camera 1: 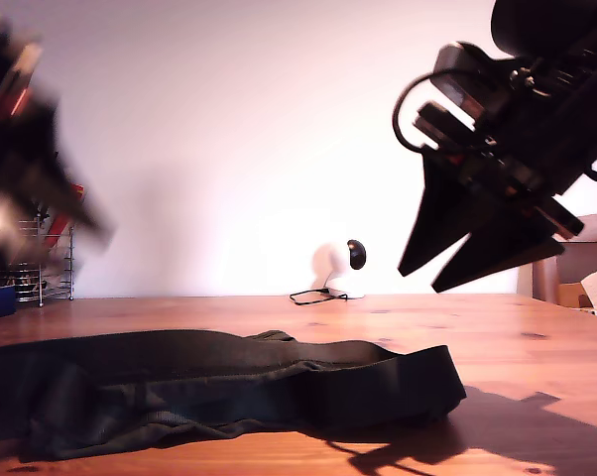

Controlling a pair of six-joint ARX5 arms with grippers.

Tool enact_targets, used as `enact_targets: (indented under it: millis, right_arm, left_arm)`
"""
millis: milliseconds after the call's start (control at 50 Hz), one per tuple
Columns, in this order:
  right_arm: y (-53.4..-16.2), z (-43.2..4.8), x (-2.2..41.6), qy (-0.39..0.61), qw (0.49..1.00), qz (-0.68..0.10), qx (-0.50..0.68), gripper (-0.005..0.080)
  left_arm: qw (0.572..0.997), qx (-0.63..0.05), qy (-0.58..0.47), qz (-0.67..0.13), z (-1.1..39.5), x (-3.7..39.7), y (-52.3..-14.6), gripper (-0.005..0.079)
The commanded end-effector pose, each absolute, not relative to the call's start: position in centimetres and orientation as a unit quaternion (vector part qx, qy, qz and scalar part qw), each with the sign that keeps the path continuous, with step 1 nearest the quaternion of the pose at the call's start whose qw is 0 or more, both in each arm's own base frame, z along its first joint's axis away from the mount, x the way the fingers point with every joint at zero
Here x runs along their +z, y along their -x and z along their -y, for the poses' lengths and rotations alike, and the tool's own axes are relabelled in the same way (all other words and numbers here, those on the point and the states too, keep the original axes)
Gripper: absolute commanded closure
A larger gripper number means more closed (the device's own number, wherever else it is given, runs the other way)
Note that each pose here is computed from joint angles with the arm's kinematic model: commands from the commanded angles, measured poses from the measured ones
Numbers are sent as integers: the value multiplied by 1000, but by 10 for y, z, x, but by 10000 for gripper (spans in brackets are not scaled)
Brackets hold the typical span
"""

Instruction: Fold the underwear in front of you. After folding it, place it to the right side.

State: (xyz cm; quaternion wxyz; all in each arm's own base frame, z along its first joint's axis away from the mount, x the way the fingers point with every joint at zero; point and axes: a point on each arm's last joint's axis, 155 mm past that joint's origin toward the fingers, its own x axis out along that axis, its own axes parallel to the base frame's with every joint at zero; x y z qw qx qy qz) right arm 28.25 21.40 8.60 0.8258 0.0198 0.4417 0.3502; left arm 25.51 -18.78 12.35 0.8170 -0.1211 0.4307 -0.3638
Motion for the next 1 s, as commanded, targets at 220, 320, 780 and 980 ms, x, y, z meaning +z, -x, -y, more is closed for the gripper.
enact_targets:
  millis: [220, 320, 780, 980]
  right_arm:
    - [-298, -222, 100, -31, 842, -402, 358, 429]
    - [-299, -226, 105, -30, 841, -391, 372, 429]
    - [-301, -232, 113, -19, 843, -367, 394, 429]
    - [-301, -232, 113, -19, 843, -367, 394, 429]
  left_arm:
    - [881, -295, 35, -369, 166, 110, -312, 408]
    - [888, -319, -23, -331, 172, 104, -331, 408]
    - [858, -383, -186, -287, 185, 42, -398, 293]
    - [857, -380, -180, -300, 185, 47, -430, 291]
